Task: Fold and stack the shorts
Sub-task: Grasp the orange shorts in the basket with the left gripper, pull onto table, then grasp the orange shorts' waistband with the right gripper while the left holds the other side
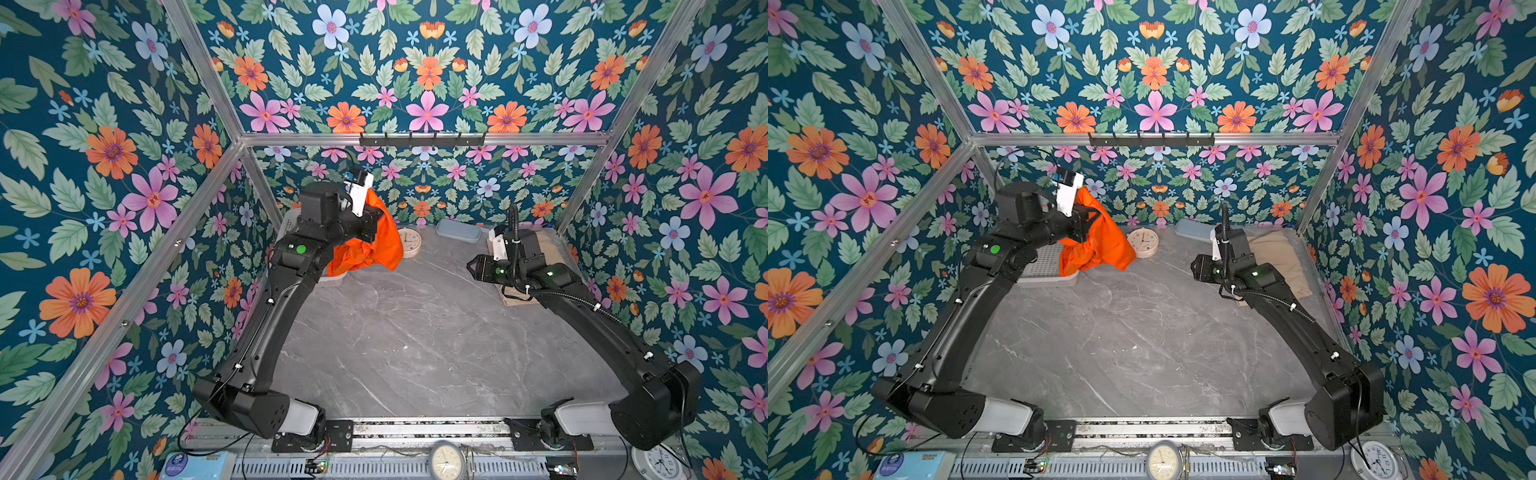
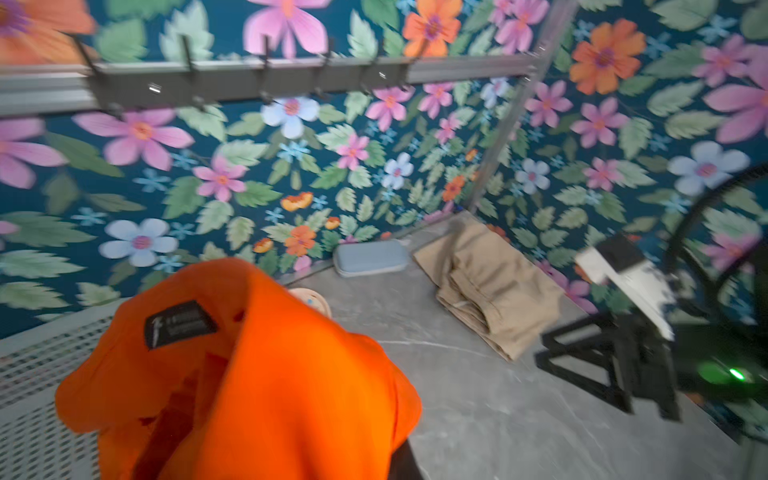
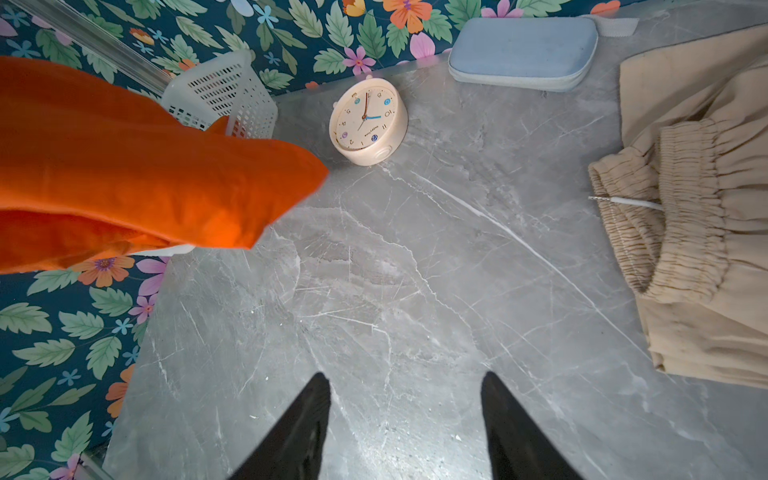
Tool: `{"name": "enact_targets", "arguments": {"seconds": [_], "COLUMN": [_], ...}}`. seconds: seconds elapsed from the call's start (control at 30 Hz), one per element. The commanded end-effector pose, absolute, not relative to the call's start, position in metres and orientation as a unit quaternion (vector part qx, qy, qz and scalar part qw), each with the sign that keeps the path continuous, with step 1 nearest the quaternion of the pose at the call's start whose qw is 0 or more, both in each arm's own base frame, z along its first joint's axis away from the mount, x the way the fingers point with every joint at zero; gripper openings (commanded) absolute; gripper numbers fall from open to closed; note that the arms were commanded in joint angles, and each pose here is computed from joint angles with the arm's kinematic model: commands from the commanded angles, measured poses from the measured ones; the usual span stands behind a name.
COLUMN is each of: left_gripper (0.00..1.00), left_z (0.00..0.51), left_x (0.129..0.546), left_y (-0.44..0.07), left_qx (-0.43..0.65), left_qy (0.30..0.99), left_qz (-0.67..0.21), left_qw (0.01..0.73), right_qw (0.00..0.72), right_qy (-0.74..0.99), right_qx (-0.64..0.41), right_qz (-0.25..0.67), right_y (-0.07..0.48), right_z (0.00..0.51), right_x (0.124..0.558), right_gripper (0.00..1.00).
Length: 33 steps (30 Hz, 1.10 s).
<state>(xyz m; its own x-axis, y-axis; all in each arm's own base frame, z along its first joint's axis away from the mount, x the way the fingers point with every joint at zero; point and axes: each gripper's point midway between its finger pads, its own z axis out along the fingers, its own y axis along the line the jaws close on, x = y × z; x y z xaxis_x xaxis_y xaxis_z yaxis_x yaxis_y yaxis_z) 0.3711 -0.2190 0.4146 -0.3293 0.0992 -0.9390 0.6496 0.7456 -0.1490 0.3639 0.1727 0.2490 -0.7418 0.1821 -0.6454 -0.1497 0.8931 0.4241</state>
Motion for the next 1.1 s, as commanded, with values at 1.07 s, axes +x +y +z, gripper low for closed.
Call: {"name": "enact_targets", "arguments": {"seconds": [1.07], "left_gripper": [0.76], "left_z": [0.206], "left_x": [0.385], "left_y": [-0.097], "left_qx": [-0.024], "left_qy": [0.892], "left_qz": [-0.256], "left_qw": [0.372], "right_qw": [0.206], "right_qy": [0.896], "right_qx": [-0.360], "right_qz": [0.156], "right_y": [0.379], "right_z": [0.110], "right_x": [0.363], "right_gripper": [0.80]}}
